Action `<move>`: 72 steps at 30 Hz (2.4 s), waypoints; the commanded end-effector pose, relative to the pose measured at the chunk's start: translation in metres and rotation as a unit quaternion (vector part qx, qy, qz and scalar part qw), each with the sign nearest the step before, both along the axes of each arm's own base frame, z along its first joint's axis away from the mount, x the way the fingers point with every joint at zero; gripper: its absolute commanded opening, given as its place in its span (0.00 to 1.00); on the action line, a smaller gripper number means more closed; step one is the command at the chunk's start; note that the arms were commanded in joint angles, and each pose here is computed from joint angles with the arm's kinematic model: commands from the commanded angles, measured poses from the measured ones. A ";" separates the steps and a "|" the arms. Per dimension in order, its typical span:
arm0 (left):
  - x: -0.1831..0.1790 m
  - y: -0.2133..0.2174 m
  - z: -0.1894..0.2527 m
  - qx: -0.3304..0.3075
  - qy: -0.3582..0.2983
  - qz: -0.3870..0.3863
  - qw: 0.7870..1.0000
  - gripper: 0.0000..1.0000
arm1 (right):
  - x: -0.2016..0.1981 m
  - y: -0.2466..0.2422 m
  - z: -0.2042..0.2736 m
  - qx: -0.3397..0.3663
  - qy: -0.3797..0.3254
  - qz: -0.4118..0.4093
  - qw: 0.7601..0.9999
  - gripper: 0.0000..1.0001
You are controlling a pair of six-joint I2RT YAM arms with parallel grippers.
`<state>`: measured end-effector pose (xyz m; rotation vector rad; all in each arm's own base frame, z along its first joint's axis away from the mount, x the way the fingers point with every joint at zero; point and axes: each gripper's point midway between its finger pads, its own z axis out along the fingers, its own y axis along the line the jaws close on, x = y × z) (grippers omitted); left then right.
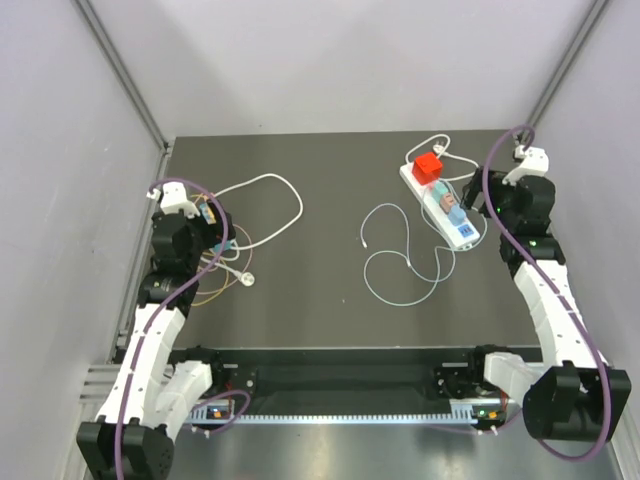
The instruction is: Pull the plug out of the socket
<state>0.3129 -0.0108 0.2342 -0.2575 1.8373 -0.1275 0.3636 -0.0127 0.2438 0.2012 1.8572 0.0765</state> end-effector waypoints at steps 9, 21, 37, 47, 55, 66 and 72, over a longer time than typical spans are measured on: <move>0.013 0.009 -0.005 -0.018 0.059 0.036 0.997 0.99 | -0.033 0.117 0.023 -0.106 -0.083 0.408 0.903 1.00; 0.056 0.040 -0.043 -0.021 0.184 0.080 0.979 0.89 | -0.058 0.135 -0.001 -0.090 -0.081 0.476 0.871 1.00; 0.093 0.041 -0.103 -0.001 0.257 0.082 0.963 0.70 | -0.060 0.137 -0.004 -0.083 -0.075 0.487 0.866 1.00; 0.121 0.044 -0.114 0.019 0.245 0.103 0.964 0.64 | -0.060 0.137 -0.007 -0.079 -0.072 0.488 0.866 1.00; 0.127 0.050 -0.130 0.040 0.266 0.112 0.957 0.59 | -0.060 0.138 -0.009 -0.076 -0.069 0.492 0.865 1.00; 0.127 0.047 -0.129 0.041 0.266 0.102 0.958 0.04 | -0.066 0.159 -0.022 -0.043 -0.050 0.530 0.845 1.00; 0.125 0.034 -0.110 0.011 0.244 0.075 0.967 0.00 | -0.075 0.194 -0.036 -0.011 -0.027 0.574 0.818 1.00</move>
